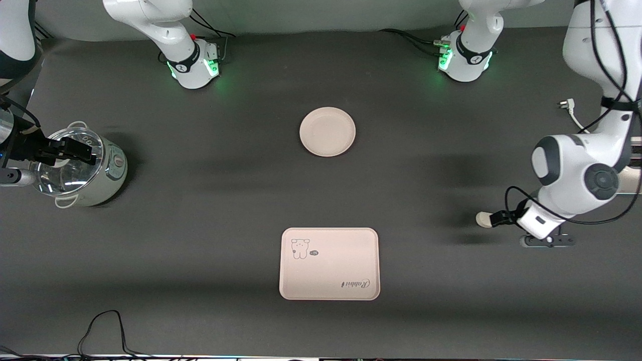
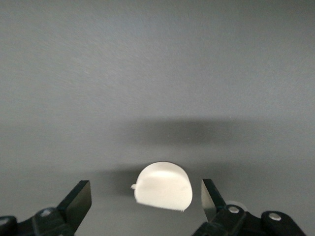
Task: Place bun in plate and plate on tray
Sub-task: 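Lower the left gripper onto the white bun and grasp it, then carry the bun with the left gripper and lower it onto the plate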
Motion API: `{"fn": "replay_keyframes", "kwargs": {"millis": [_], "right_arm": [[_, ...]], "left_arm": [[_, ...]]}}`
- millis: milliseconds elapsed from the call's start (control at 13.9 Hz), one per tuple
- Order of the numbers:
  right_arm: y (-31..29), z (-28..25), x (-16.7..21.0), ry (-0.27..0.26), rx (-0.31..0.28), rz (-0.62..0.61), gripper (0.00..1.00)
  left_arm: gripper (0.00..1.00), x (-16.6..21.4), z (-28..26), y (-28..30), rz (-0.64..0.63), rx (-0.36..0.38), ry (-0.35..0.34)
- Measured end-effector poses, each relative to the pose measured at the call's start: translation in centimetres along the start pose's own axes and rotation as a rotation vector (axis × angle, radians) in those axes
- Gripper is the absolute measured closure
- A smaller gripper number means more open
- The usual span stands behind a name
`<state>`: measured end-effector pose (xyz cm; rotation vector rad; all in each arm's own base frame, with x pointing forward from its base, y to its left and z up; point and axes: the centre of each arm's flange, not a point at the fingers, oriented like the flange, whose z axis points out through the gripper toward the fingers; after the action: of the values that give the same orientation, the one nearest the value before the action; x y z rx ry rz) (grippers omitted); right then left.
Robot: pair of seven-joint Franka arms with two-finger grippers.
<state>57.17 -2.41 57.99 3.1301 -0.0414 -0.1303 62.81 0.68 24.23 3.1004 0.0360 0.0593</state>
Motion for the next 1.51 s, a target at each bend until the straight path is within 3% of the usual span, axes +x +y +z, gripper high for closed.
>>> {"fn": "replay_keyframes", "kwargs": {"millis": [576, 648, 720, 864, 1008, 1080, 1511], "right_arm": [[0.0, 0.0, 0.0, 0.0, 0.0, 0.0, 0.0], [0.0, 0.0, 0.0, 0.0, 0.0, 0.0, 0.0], [0.0, 0.0, 0.0, 0.0, 0.0, 0.0, 0.0], [0.0, 0.0, 0.0, 0.0, 0.0, 0.0, 0.0], [0.0, 0.0, 0.0, 0.0, 0.0, 0.0, 0.0], [0.0, 0.0, 0.0, 0.0, 0.0, 0.0, 0.0], [0.0, 0.0, 0.0, 0.0, 0.0, 0.0, 0.0]], "left_arm": [[0.03, -1.6, 4.3, 0.9, 0.001, -0.01, 0.013], [0.09, -1.8, 4.6, 1.1, 0.003, -0.01, 0.008], [0.22, -2.0, 4.9, 1.3, 0.005, -0.011, 0.002], [0.28, -2.2, 5.1, 1.4, 0.006, -0.011, -0.003], [0.52, -2.2, 5.1, 1.3, 0.005, -0.01, -0.002], [0.59, -2.1, 5.0, 1.3, 0.005, -0.01, 0.0], [0.69, -1.7, 1.0, 1.6, -0.001, -0.011, -0.028]]}}
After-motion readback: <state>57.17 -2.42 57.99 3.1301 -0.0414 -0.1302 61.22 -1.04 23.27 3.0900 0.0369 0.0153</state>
